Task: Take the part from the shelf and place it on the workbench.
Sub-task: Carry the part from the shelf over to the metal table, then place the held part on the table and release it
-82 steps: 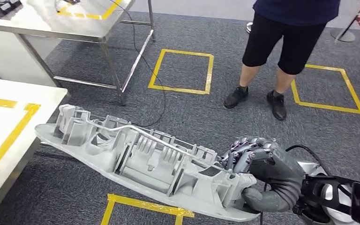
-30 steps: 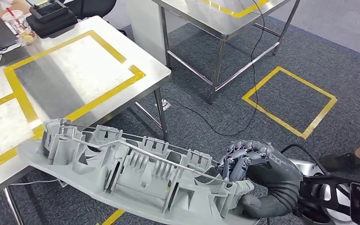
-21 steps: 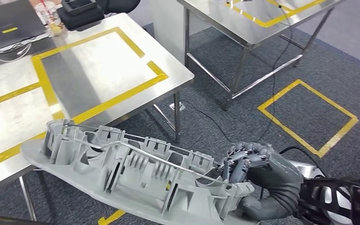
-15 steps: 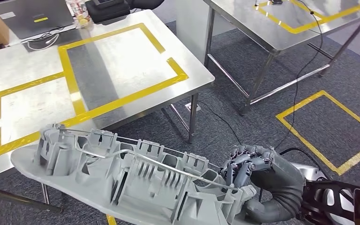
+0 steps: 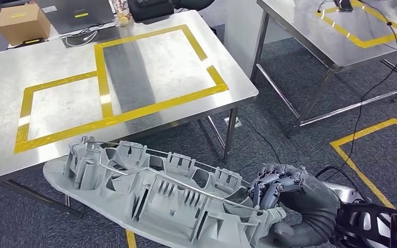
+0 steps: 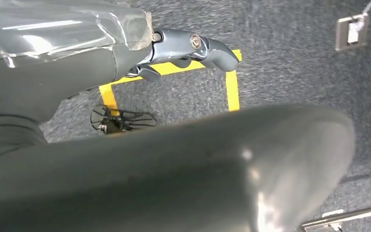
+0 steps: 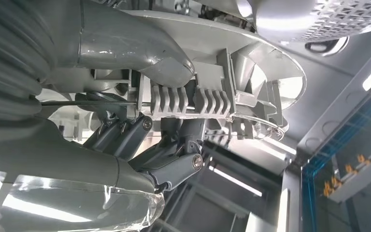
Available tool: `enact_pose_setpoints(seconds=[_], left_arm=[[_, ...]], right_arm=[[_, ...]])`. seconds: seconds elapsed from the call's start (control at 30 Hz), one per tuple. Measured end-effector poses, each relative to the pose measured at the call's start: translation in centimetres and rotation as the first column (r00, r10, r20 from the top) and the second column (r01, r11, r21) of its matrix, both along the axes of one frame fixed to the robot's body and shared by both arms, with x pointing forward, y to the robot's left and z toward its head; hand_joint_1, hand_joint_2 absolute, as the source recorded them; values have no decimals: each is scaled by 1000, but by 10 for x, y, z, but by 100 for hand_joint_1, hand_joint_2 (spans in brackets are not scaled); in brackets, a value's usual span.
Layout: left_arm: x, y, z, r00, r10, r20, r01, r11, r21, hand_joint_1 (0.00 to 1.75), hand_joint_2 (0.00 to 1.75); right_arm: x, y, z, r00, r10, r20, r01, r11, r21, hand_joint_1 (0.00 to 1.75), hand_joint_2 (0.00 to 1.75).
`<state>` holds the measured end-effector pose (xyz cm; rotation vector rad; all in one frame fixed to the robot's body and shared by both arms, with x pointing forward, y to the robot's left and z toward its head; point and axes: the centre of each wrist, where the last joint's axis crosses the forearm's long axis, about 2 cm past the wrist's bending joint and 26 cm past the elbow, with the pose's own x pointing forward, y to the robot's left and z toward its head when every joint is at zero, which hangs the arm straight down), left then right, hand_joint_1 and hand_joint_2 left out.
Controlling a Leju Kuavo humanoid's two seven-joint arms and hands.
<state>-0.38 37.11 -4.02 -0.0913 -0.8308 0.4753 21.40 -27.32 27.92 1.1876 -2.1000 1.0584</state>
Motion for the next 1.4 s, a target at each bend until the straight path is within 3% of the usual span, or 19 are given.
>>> enact_pose_setpoints(seconds=[0.97,1.4], left_arm=[[1,-5,-1,999,-51,-12,50,996,-79,0,0],[3,4,-3,996,-87,12,88,995,-47,0,0]], right_arm=[[-5,-11,-3,1000,-13,2,13,999,38,175,175],[9,-12,0,999,-41,-5,41,998,55,175,175]])
